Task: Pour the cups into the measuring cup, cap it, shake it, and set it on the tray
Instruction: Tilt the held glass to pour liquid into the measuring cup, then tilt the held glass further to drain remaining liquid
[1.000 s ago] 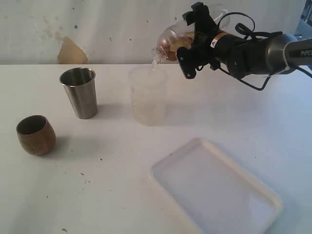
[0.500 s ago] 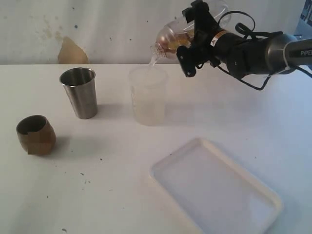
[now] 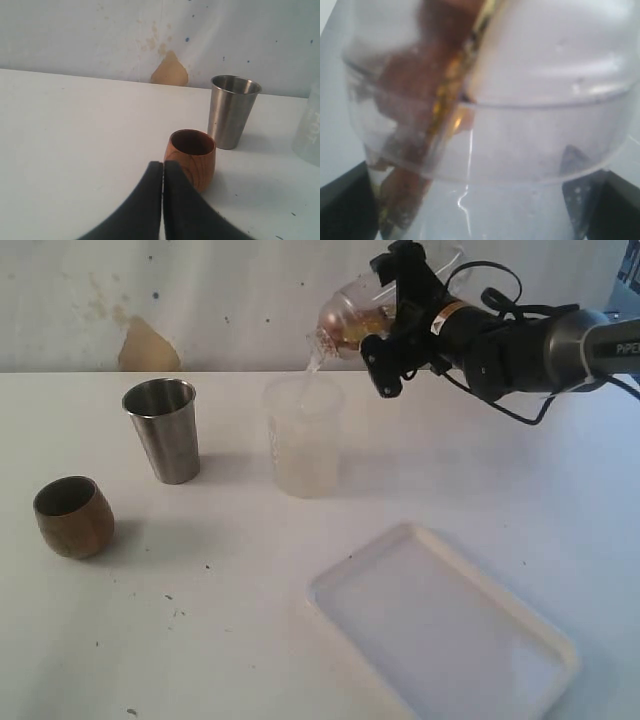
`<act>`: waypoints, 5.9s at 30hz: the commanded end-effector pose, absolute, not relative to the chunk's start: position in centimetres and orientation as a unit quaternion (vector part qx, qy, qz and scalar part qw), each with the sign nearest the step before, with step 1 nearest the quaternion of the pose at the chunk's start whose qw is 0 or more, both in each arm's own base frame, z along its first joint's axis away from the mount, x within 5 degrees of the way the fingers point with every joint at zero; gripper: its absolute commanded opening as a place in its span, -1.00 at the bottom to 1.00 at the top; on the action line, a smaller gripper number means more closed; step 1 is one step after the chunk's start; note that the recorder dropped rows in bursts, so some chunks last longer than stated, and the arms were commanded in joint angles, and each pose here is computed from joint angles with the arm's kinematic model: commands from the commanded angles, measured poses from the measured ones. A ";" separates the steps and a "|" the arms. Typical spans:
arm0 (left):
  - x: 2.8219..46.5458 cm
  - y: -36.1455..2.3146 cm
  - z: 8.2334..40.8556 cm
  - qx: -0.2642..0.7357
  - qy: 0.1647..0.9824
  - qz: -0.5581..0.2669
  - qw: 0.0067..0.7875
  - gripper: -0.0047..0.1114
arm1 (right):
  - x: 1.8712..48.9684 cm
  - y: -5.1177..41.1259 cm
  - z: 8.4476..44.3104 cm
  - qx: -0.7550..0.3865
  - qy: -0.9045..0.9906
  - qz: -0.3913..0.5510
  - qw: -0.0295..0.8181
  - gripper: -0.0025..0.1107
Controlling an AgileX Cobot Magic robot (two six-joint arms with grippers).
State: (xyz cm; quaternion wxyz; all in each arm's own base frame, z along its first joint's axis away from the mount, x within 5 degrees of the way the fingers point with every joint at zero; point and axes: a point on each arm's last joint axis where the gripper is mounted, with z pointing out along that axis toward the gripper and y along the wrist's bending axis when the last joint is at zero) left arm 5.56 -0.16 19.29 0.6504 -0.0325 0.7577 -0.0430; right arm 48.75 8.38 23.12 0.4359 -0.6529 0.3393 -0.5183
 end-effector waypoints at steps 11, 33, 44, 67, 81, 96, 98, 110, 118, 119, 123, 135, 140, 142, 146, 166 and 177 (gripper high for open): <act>5.5 -0.2 19.2 -0.034 0.756 -0.044 0.652 -0.90 | 48.1 8.6 24.6 -0.637 0.309 -0.540 0.455 -0.96; 5.5 -0.2 19.2 -0.034 0.756 -0.044 0.652 -0.90 | 47.3 9.4 25.4 -0.635 0.297 -0.541 0.465 -0.96; 5.5 -0.2 19.2 -0.034 0.756 -0.044 0.652 -0.90 | 46.5 9.3 25.4 -0.636 0.298 -0.539 0.465 -0.96; 5.5 -0.2 19.2 -0.034 0.756 -0.044 0.652 -0.90 | 46.3 9.2 24.9 -0.653 0.268 -0.558 0.437 -0.96; 5.5 -0.2 19.2 -0.034 0.756 -0.044 0.652 -0.90 | 46.3 9.3 25.1 -0.661 0.227 -0.587 0.409 -0.96; 5.5 -0.2 19.2 -0.034 0.756 -0.044 0.652 -0.90 | 46.3 9.3 25.1 -0.666 0.208 -0.598 0.395 -0.96; 5.5 -0.2 19.2 -0.034 0.756 -0.044 0.652 -0.90 | 46.3 9.3 25.1 -0.667 0.201 -0.602 0.389 -0.96; 5.5 -0.2 19.2 -0.034 0.756 -0.044 0.652 -0.90 | 46.2 9.4 25.3 -0.665 0.186 -0.610 0.388 -0.96; 5.5 -0.2 19.2 -0.034 0.756 -0.044 0.652 -0.90 | 46.2 9.5 25.5 -0.660 0.172 -0.618 0.391 -0.96; 5.5 -0.2 19.2 -0.034 0.756 -0.044 0.652 -0.90 | 46.2 9.6 25.5 -0.660 0.171 -0.618 0.391 -0.96; 5.5 -0.2 19.2 -0.034 0.756 -0.044 0.652 -0.90 | 46.1 9.8 25.5 -0.666 0.150 -0.620 0.387 -0.96; 5.5 -0.2 19.2 -0.034 0.756 -0.044 0.652 -0.90 | 46.2 11.8 27.0 -0.662 0.124 -0.623 0.398 -0.96; 5.5 -0.2 19.2 -0.034 0.756 -0.044 0.652 -0.90 | 46.1 12.3 27.0 -0.664 0.119 -0.621 0.400 -0.96; 5.5 -0.2 19.2 -0.034 0.756 -0.044 0.652 -0.90 | 46.1 12.3 27.0 -0.664 0.119 -0.621 0.400 -0.96; 5.5 -0.2 19.2 -0.034 0.756 -0.044 0.652 -0.90 | 46.1 12.3 27.0 -0.664 0.120 -0.621 0.400 -0.96; 5.5 -0.2 19.2 -0.034 0.756 -0.044 0.652 -0.90 | 45.7 12.1 27.8 -0.660 0.121 -0.624 0.401 -0.96; 5.5 -0.2 19.2 -0.034 0.756 -0.044 0.652 -0.90 | 45.7 12.1 27.7 -0.662 0.121 -0.623 0.400 -0.96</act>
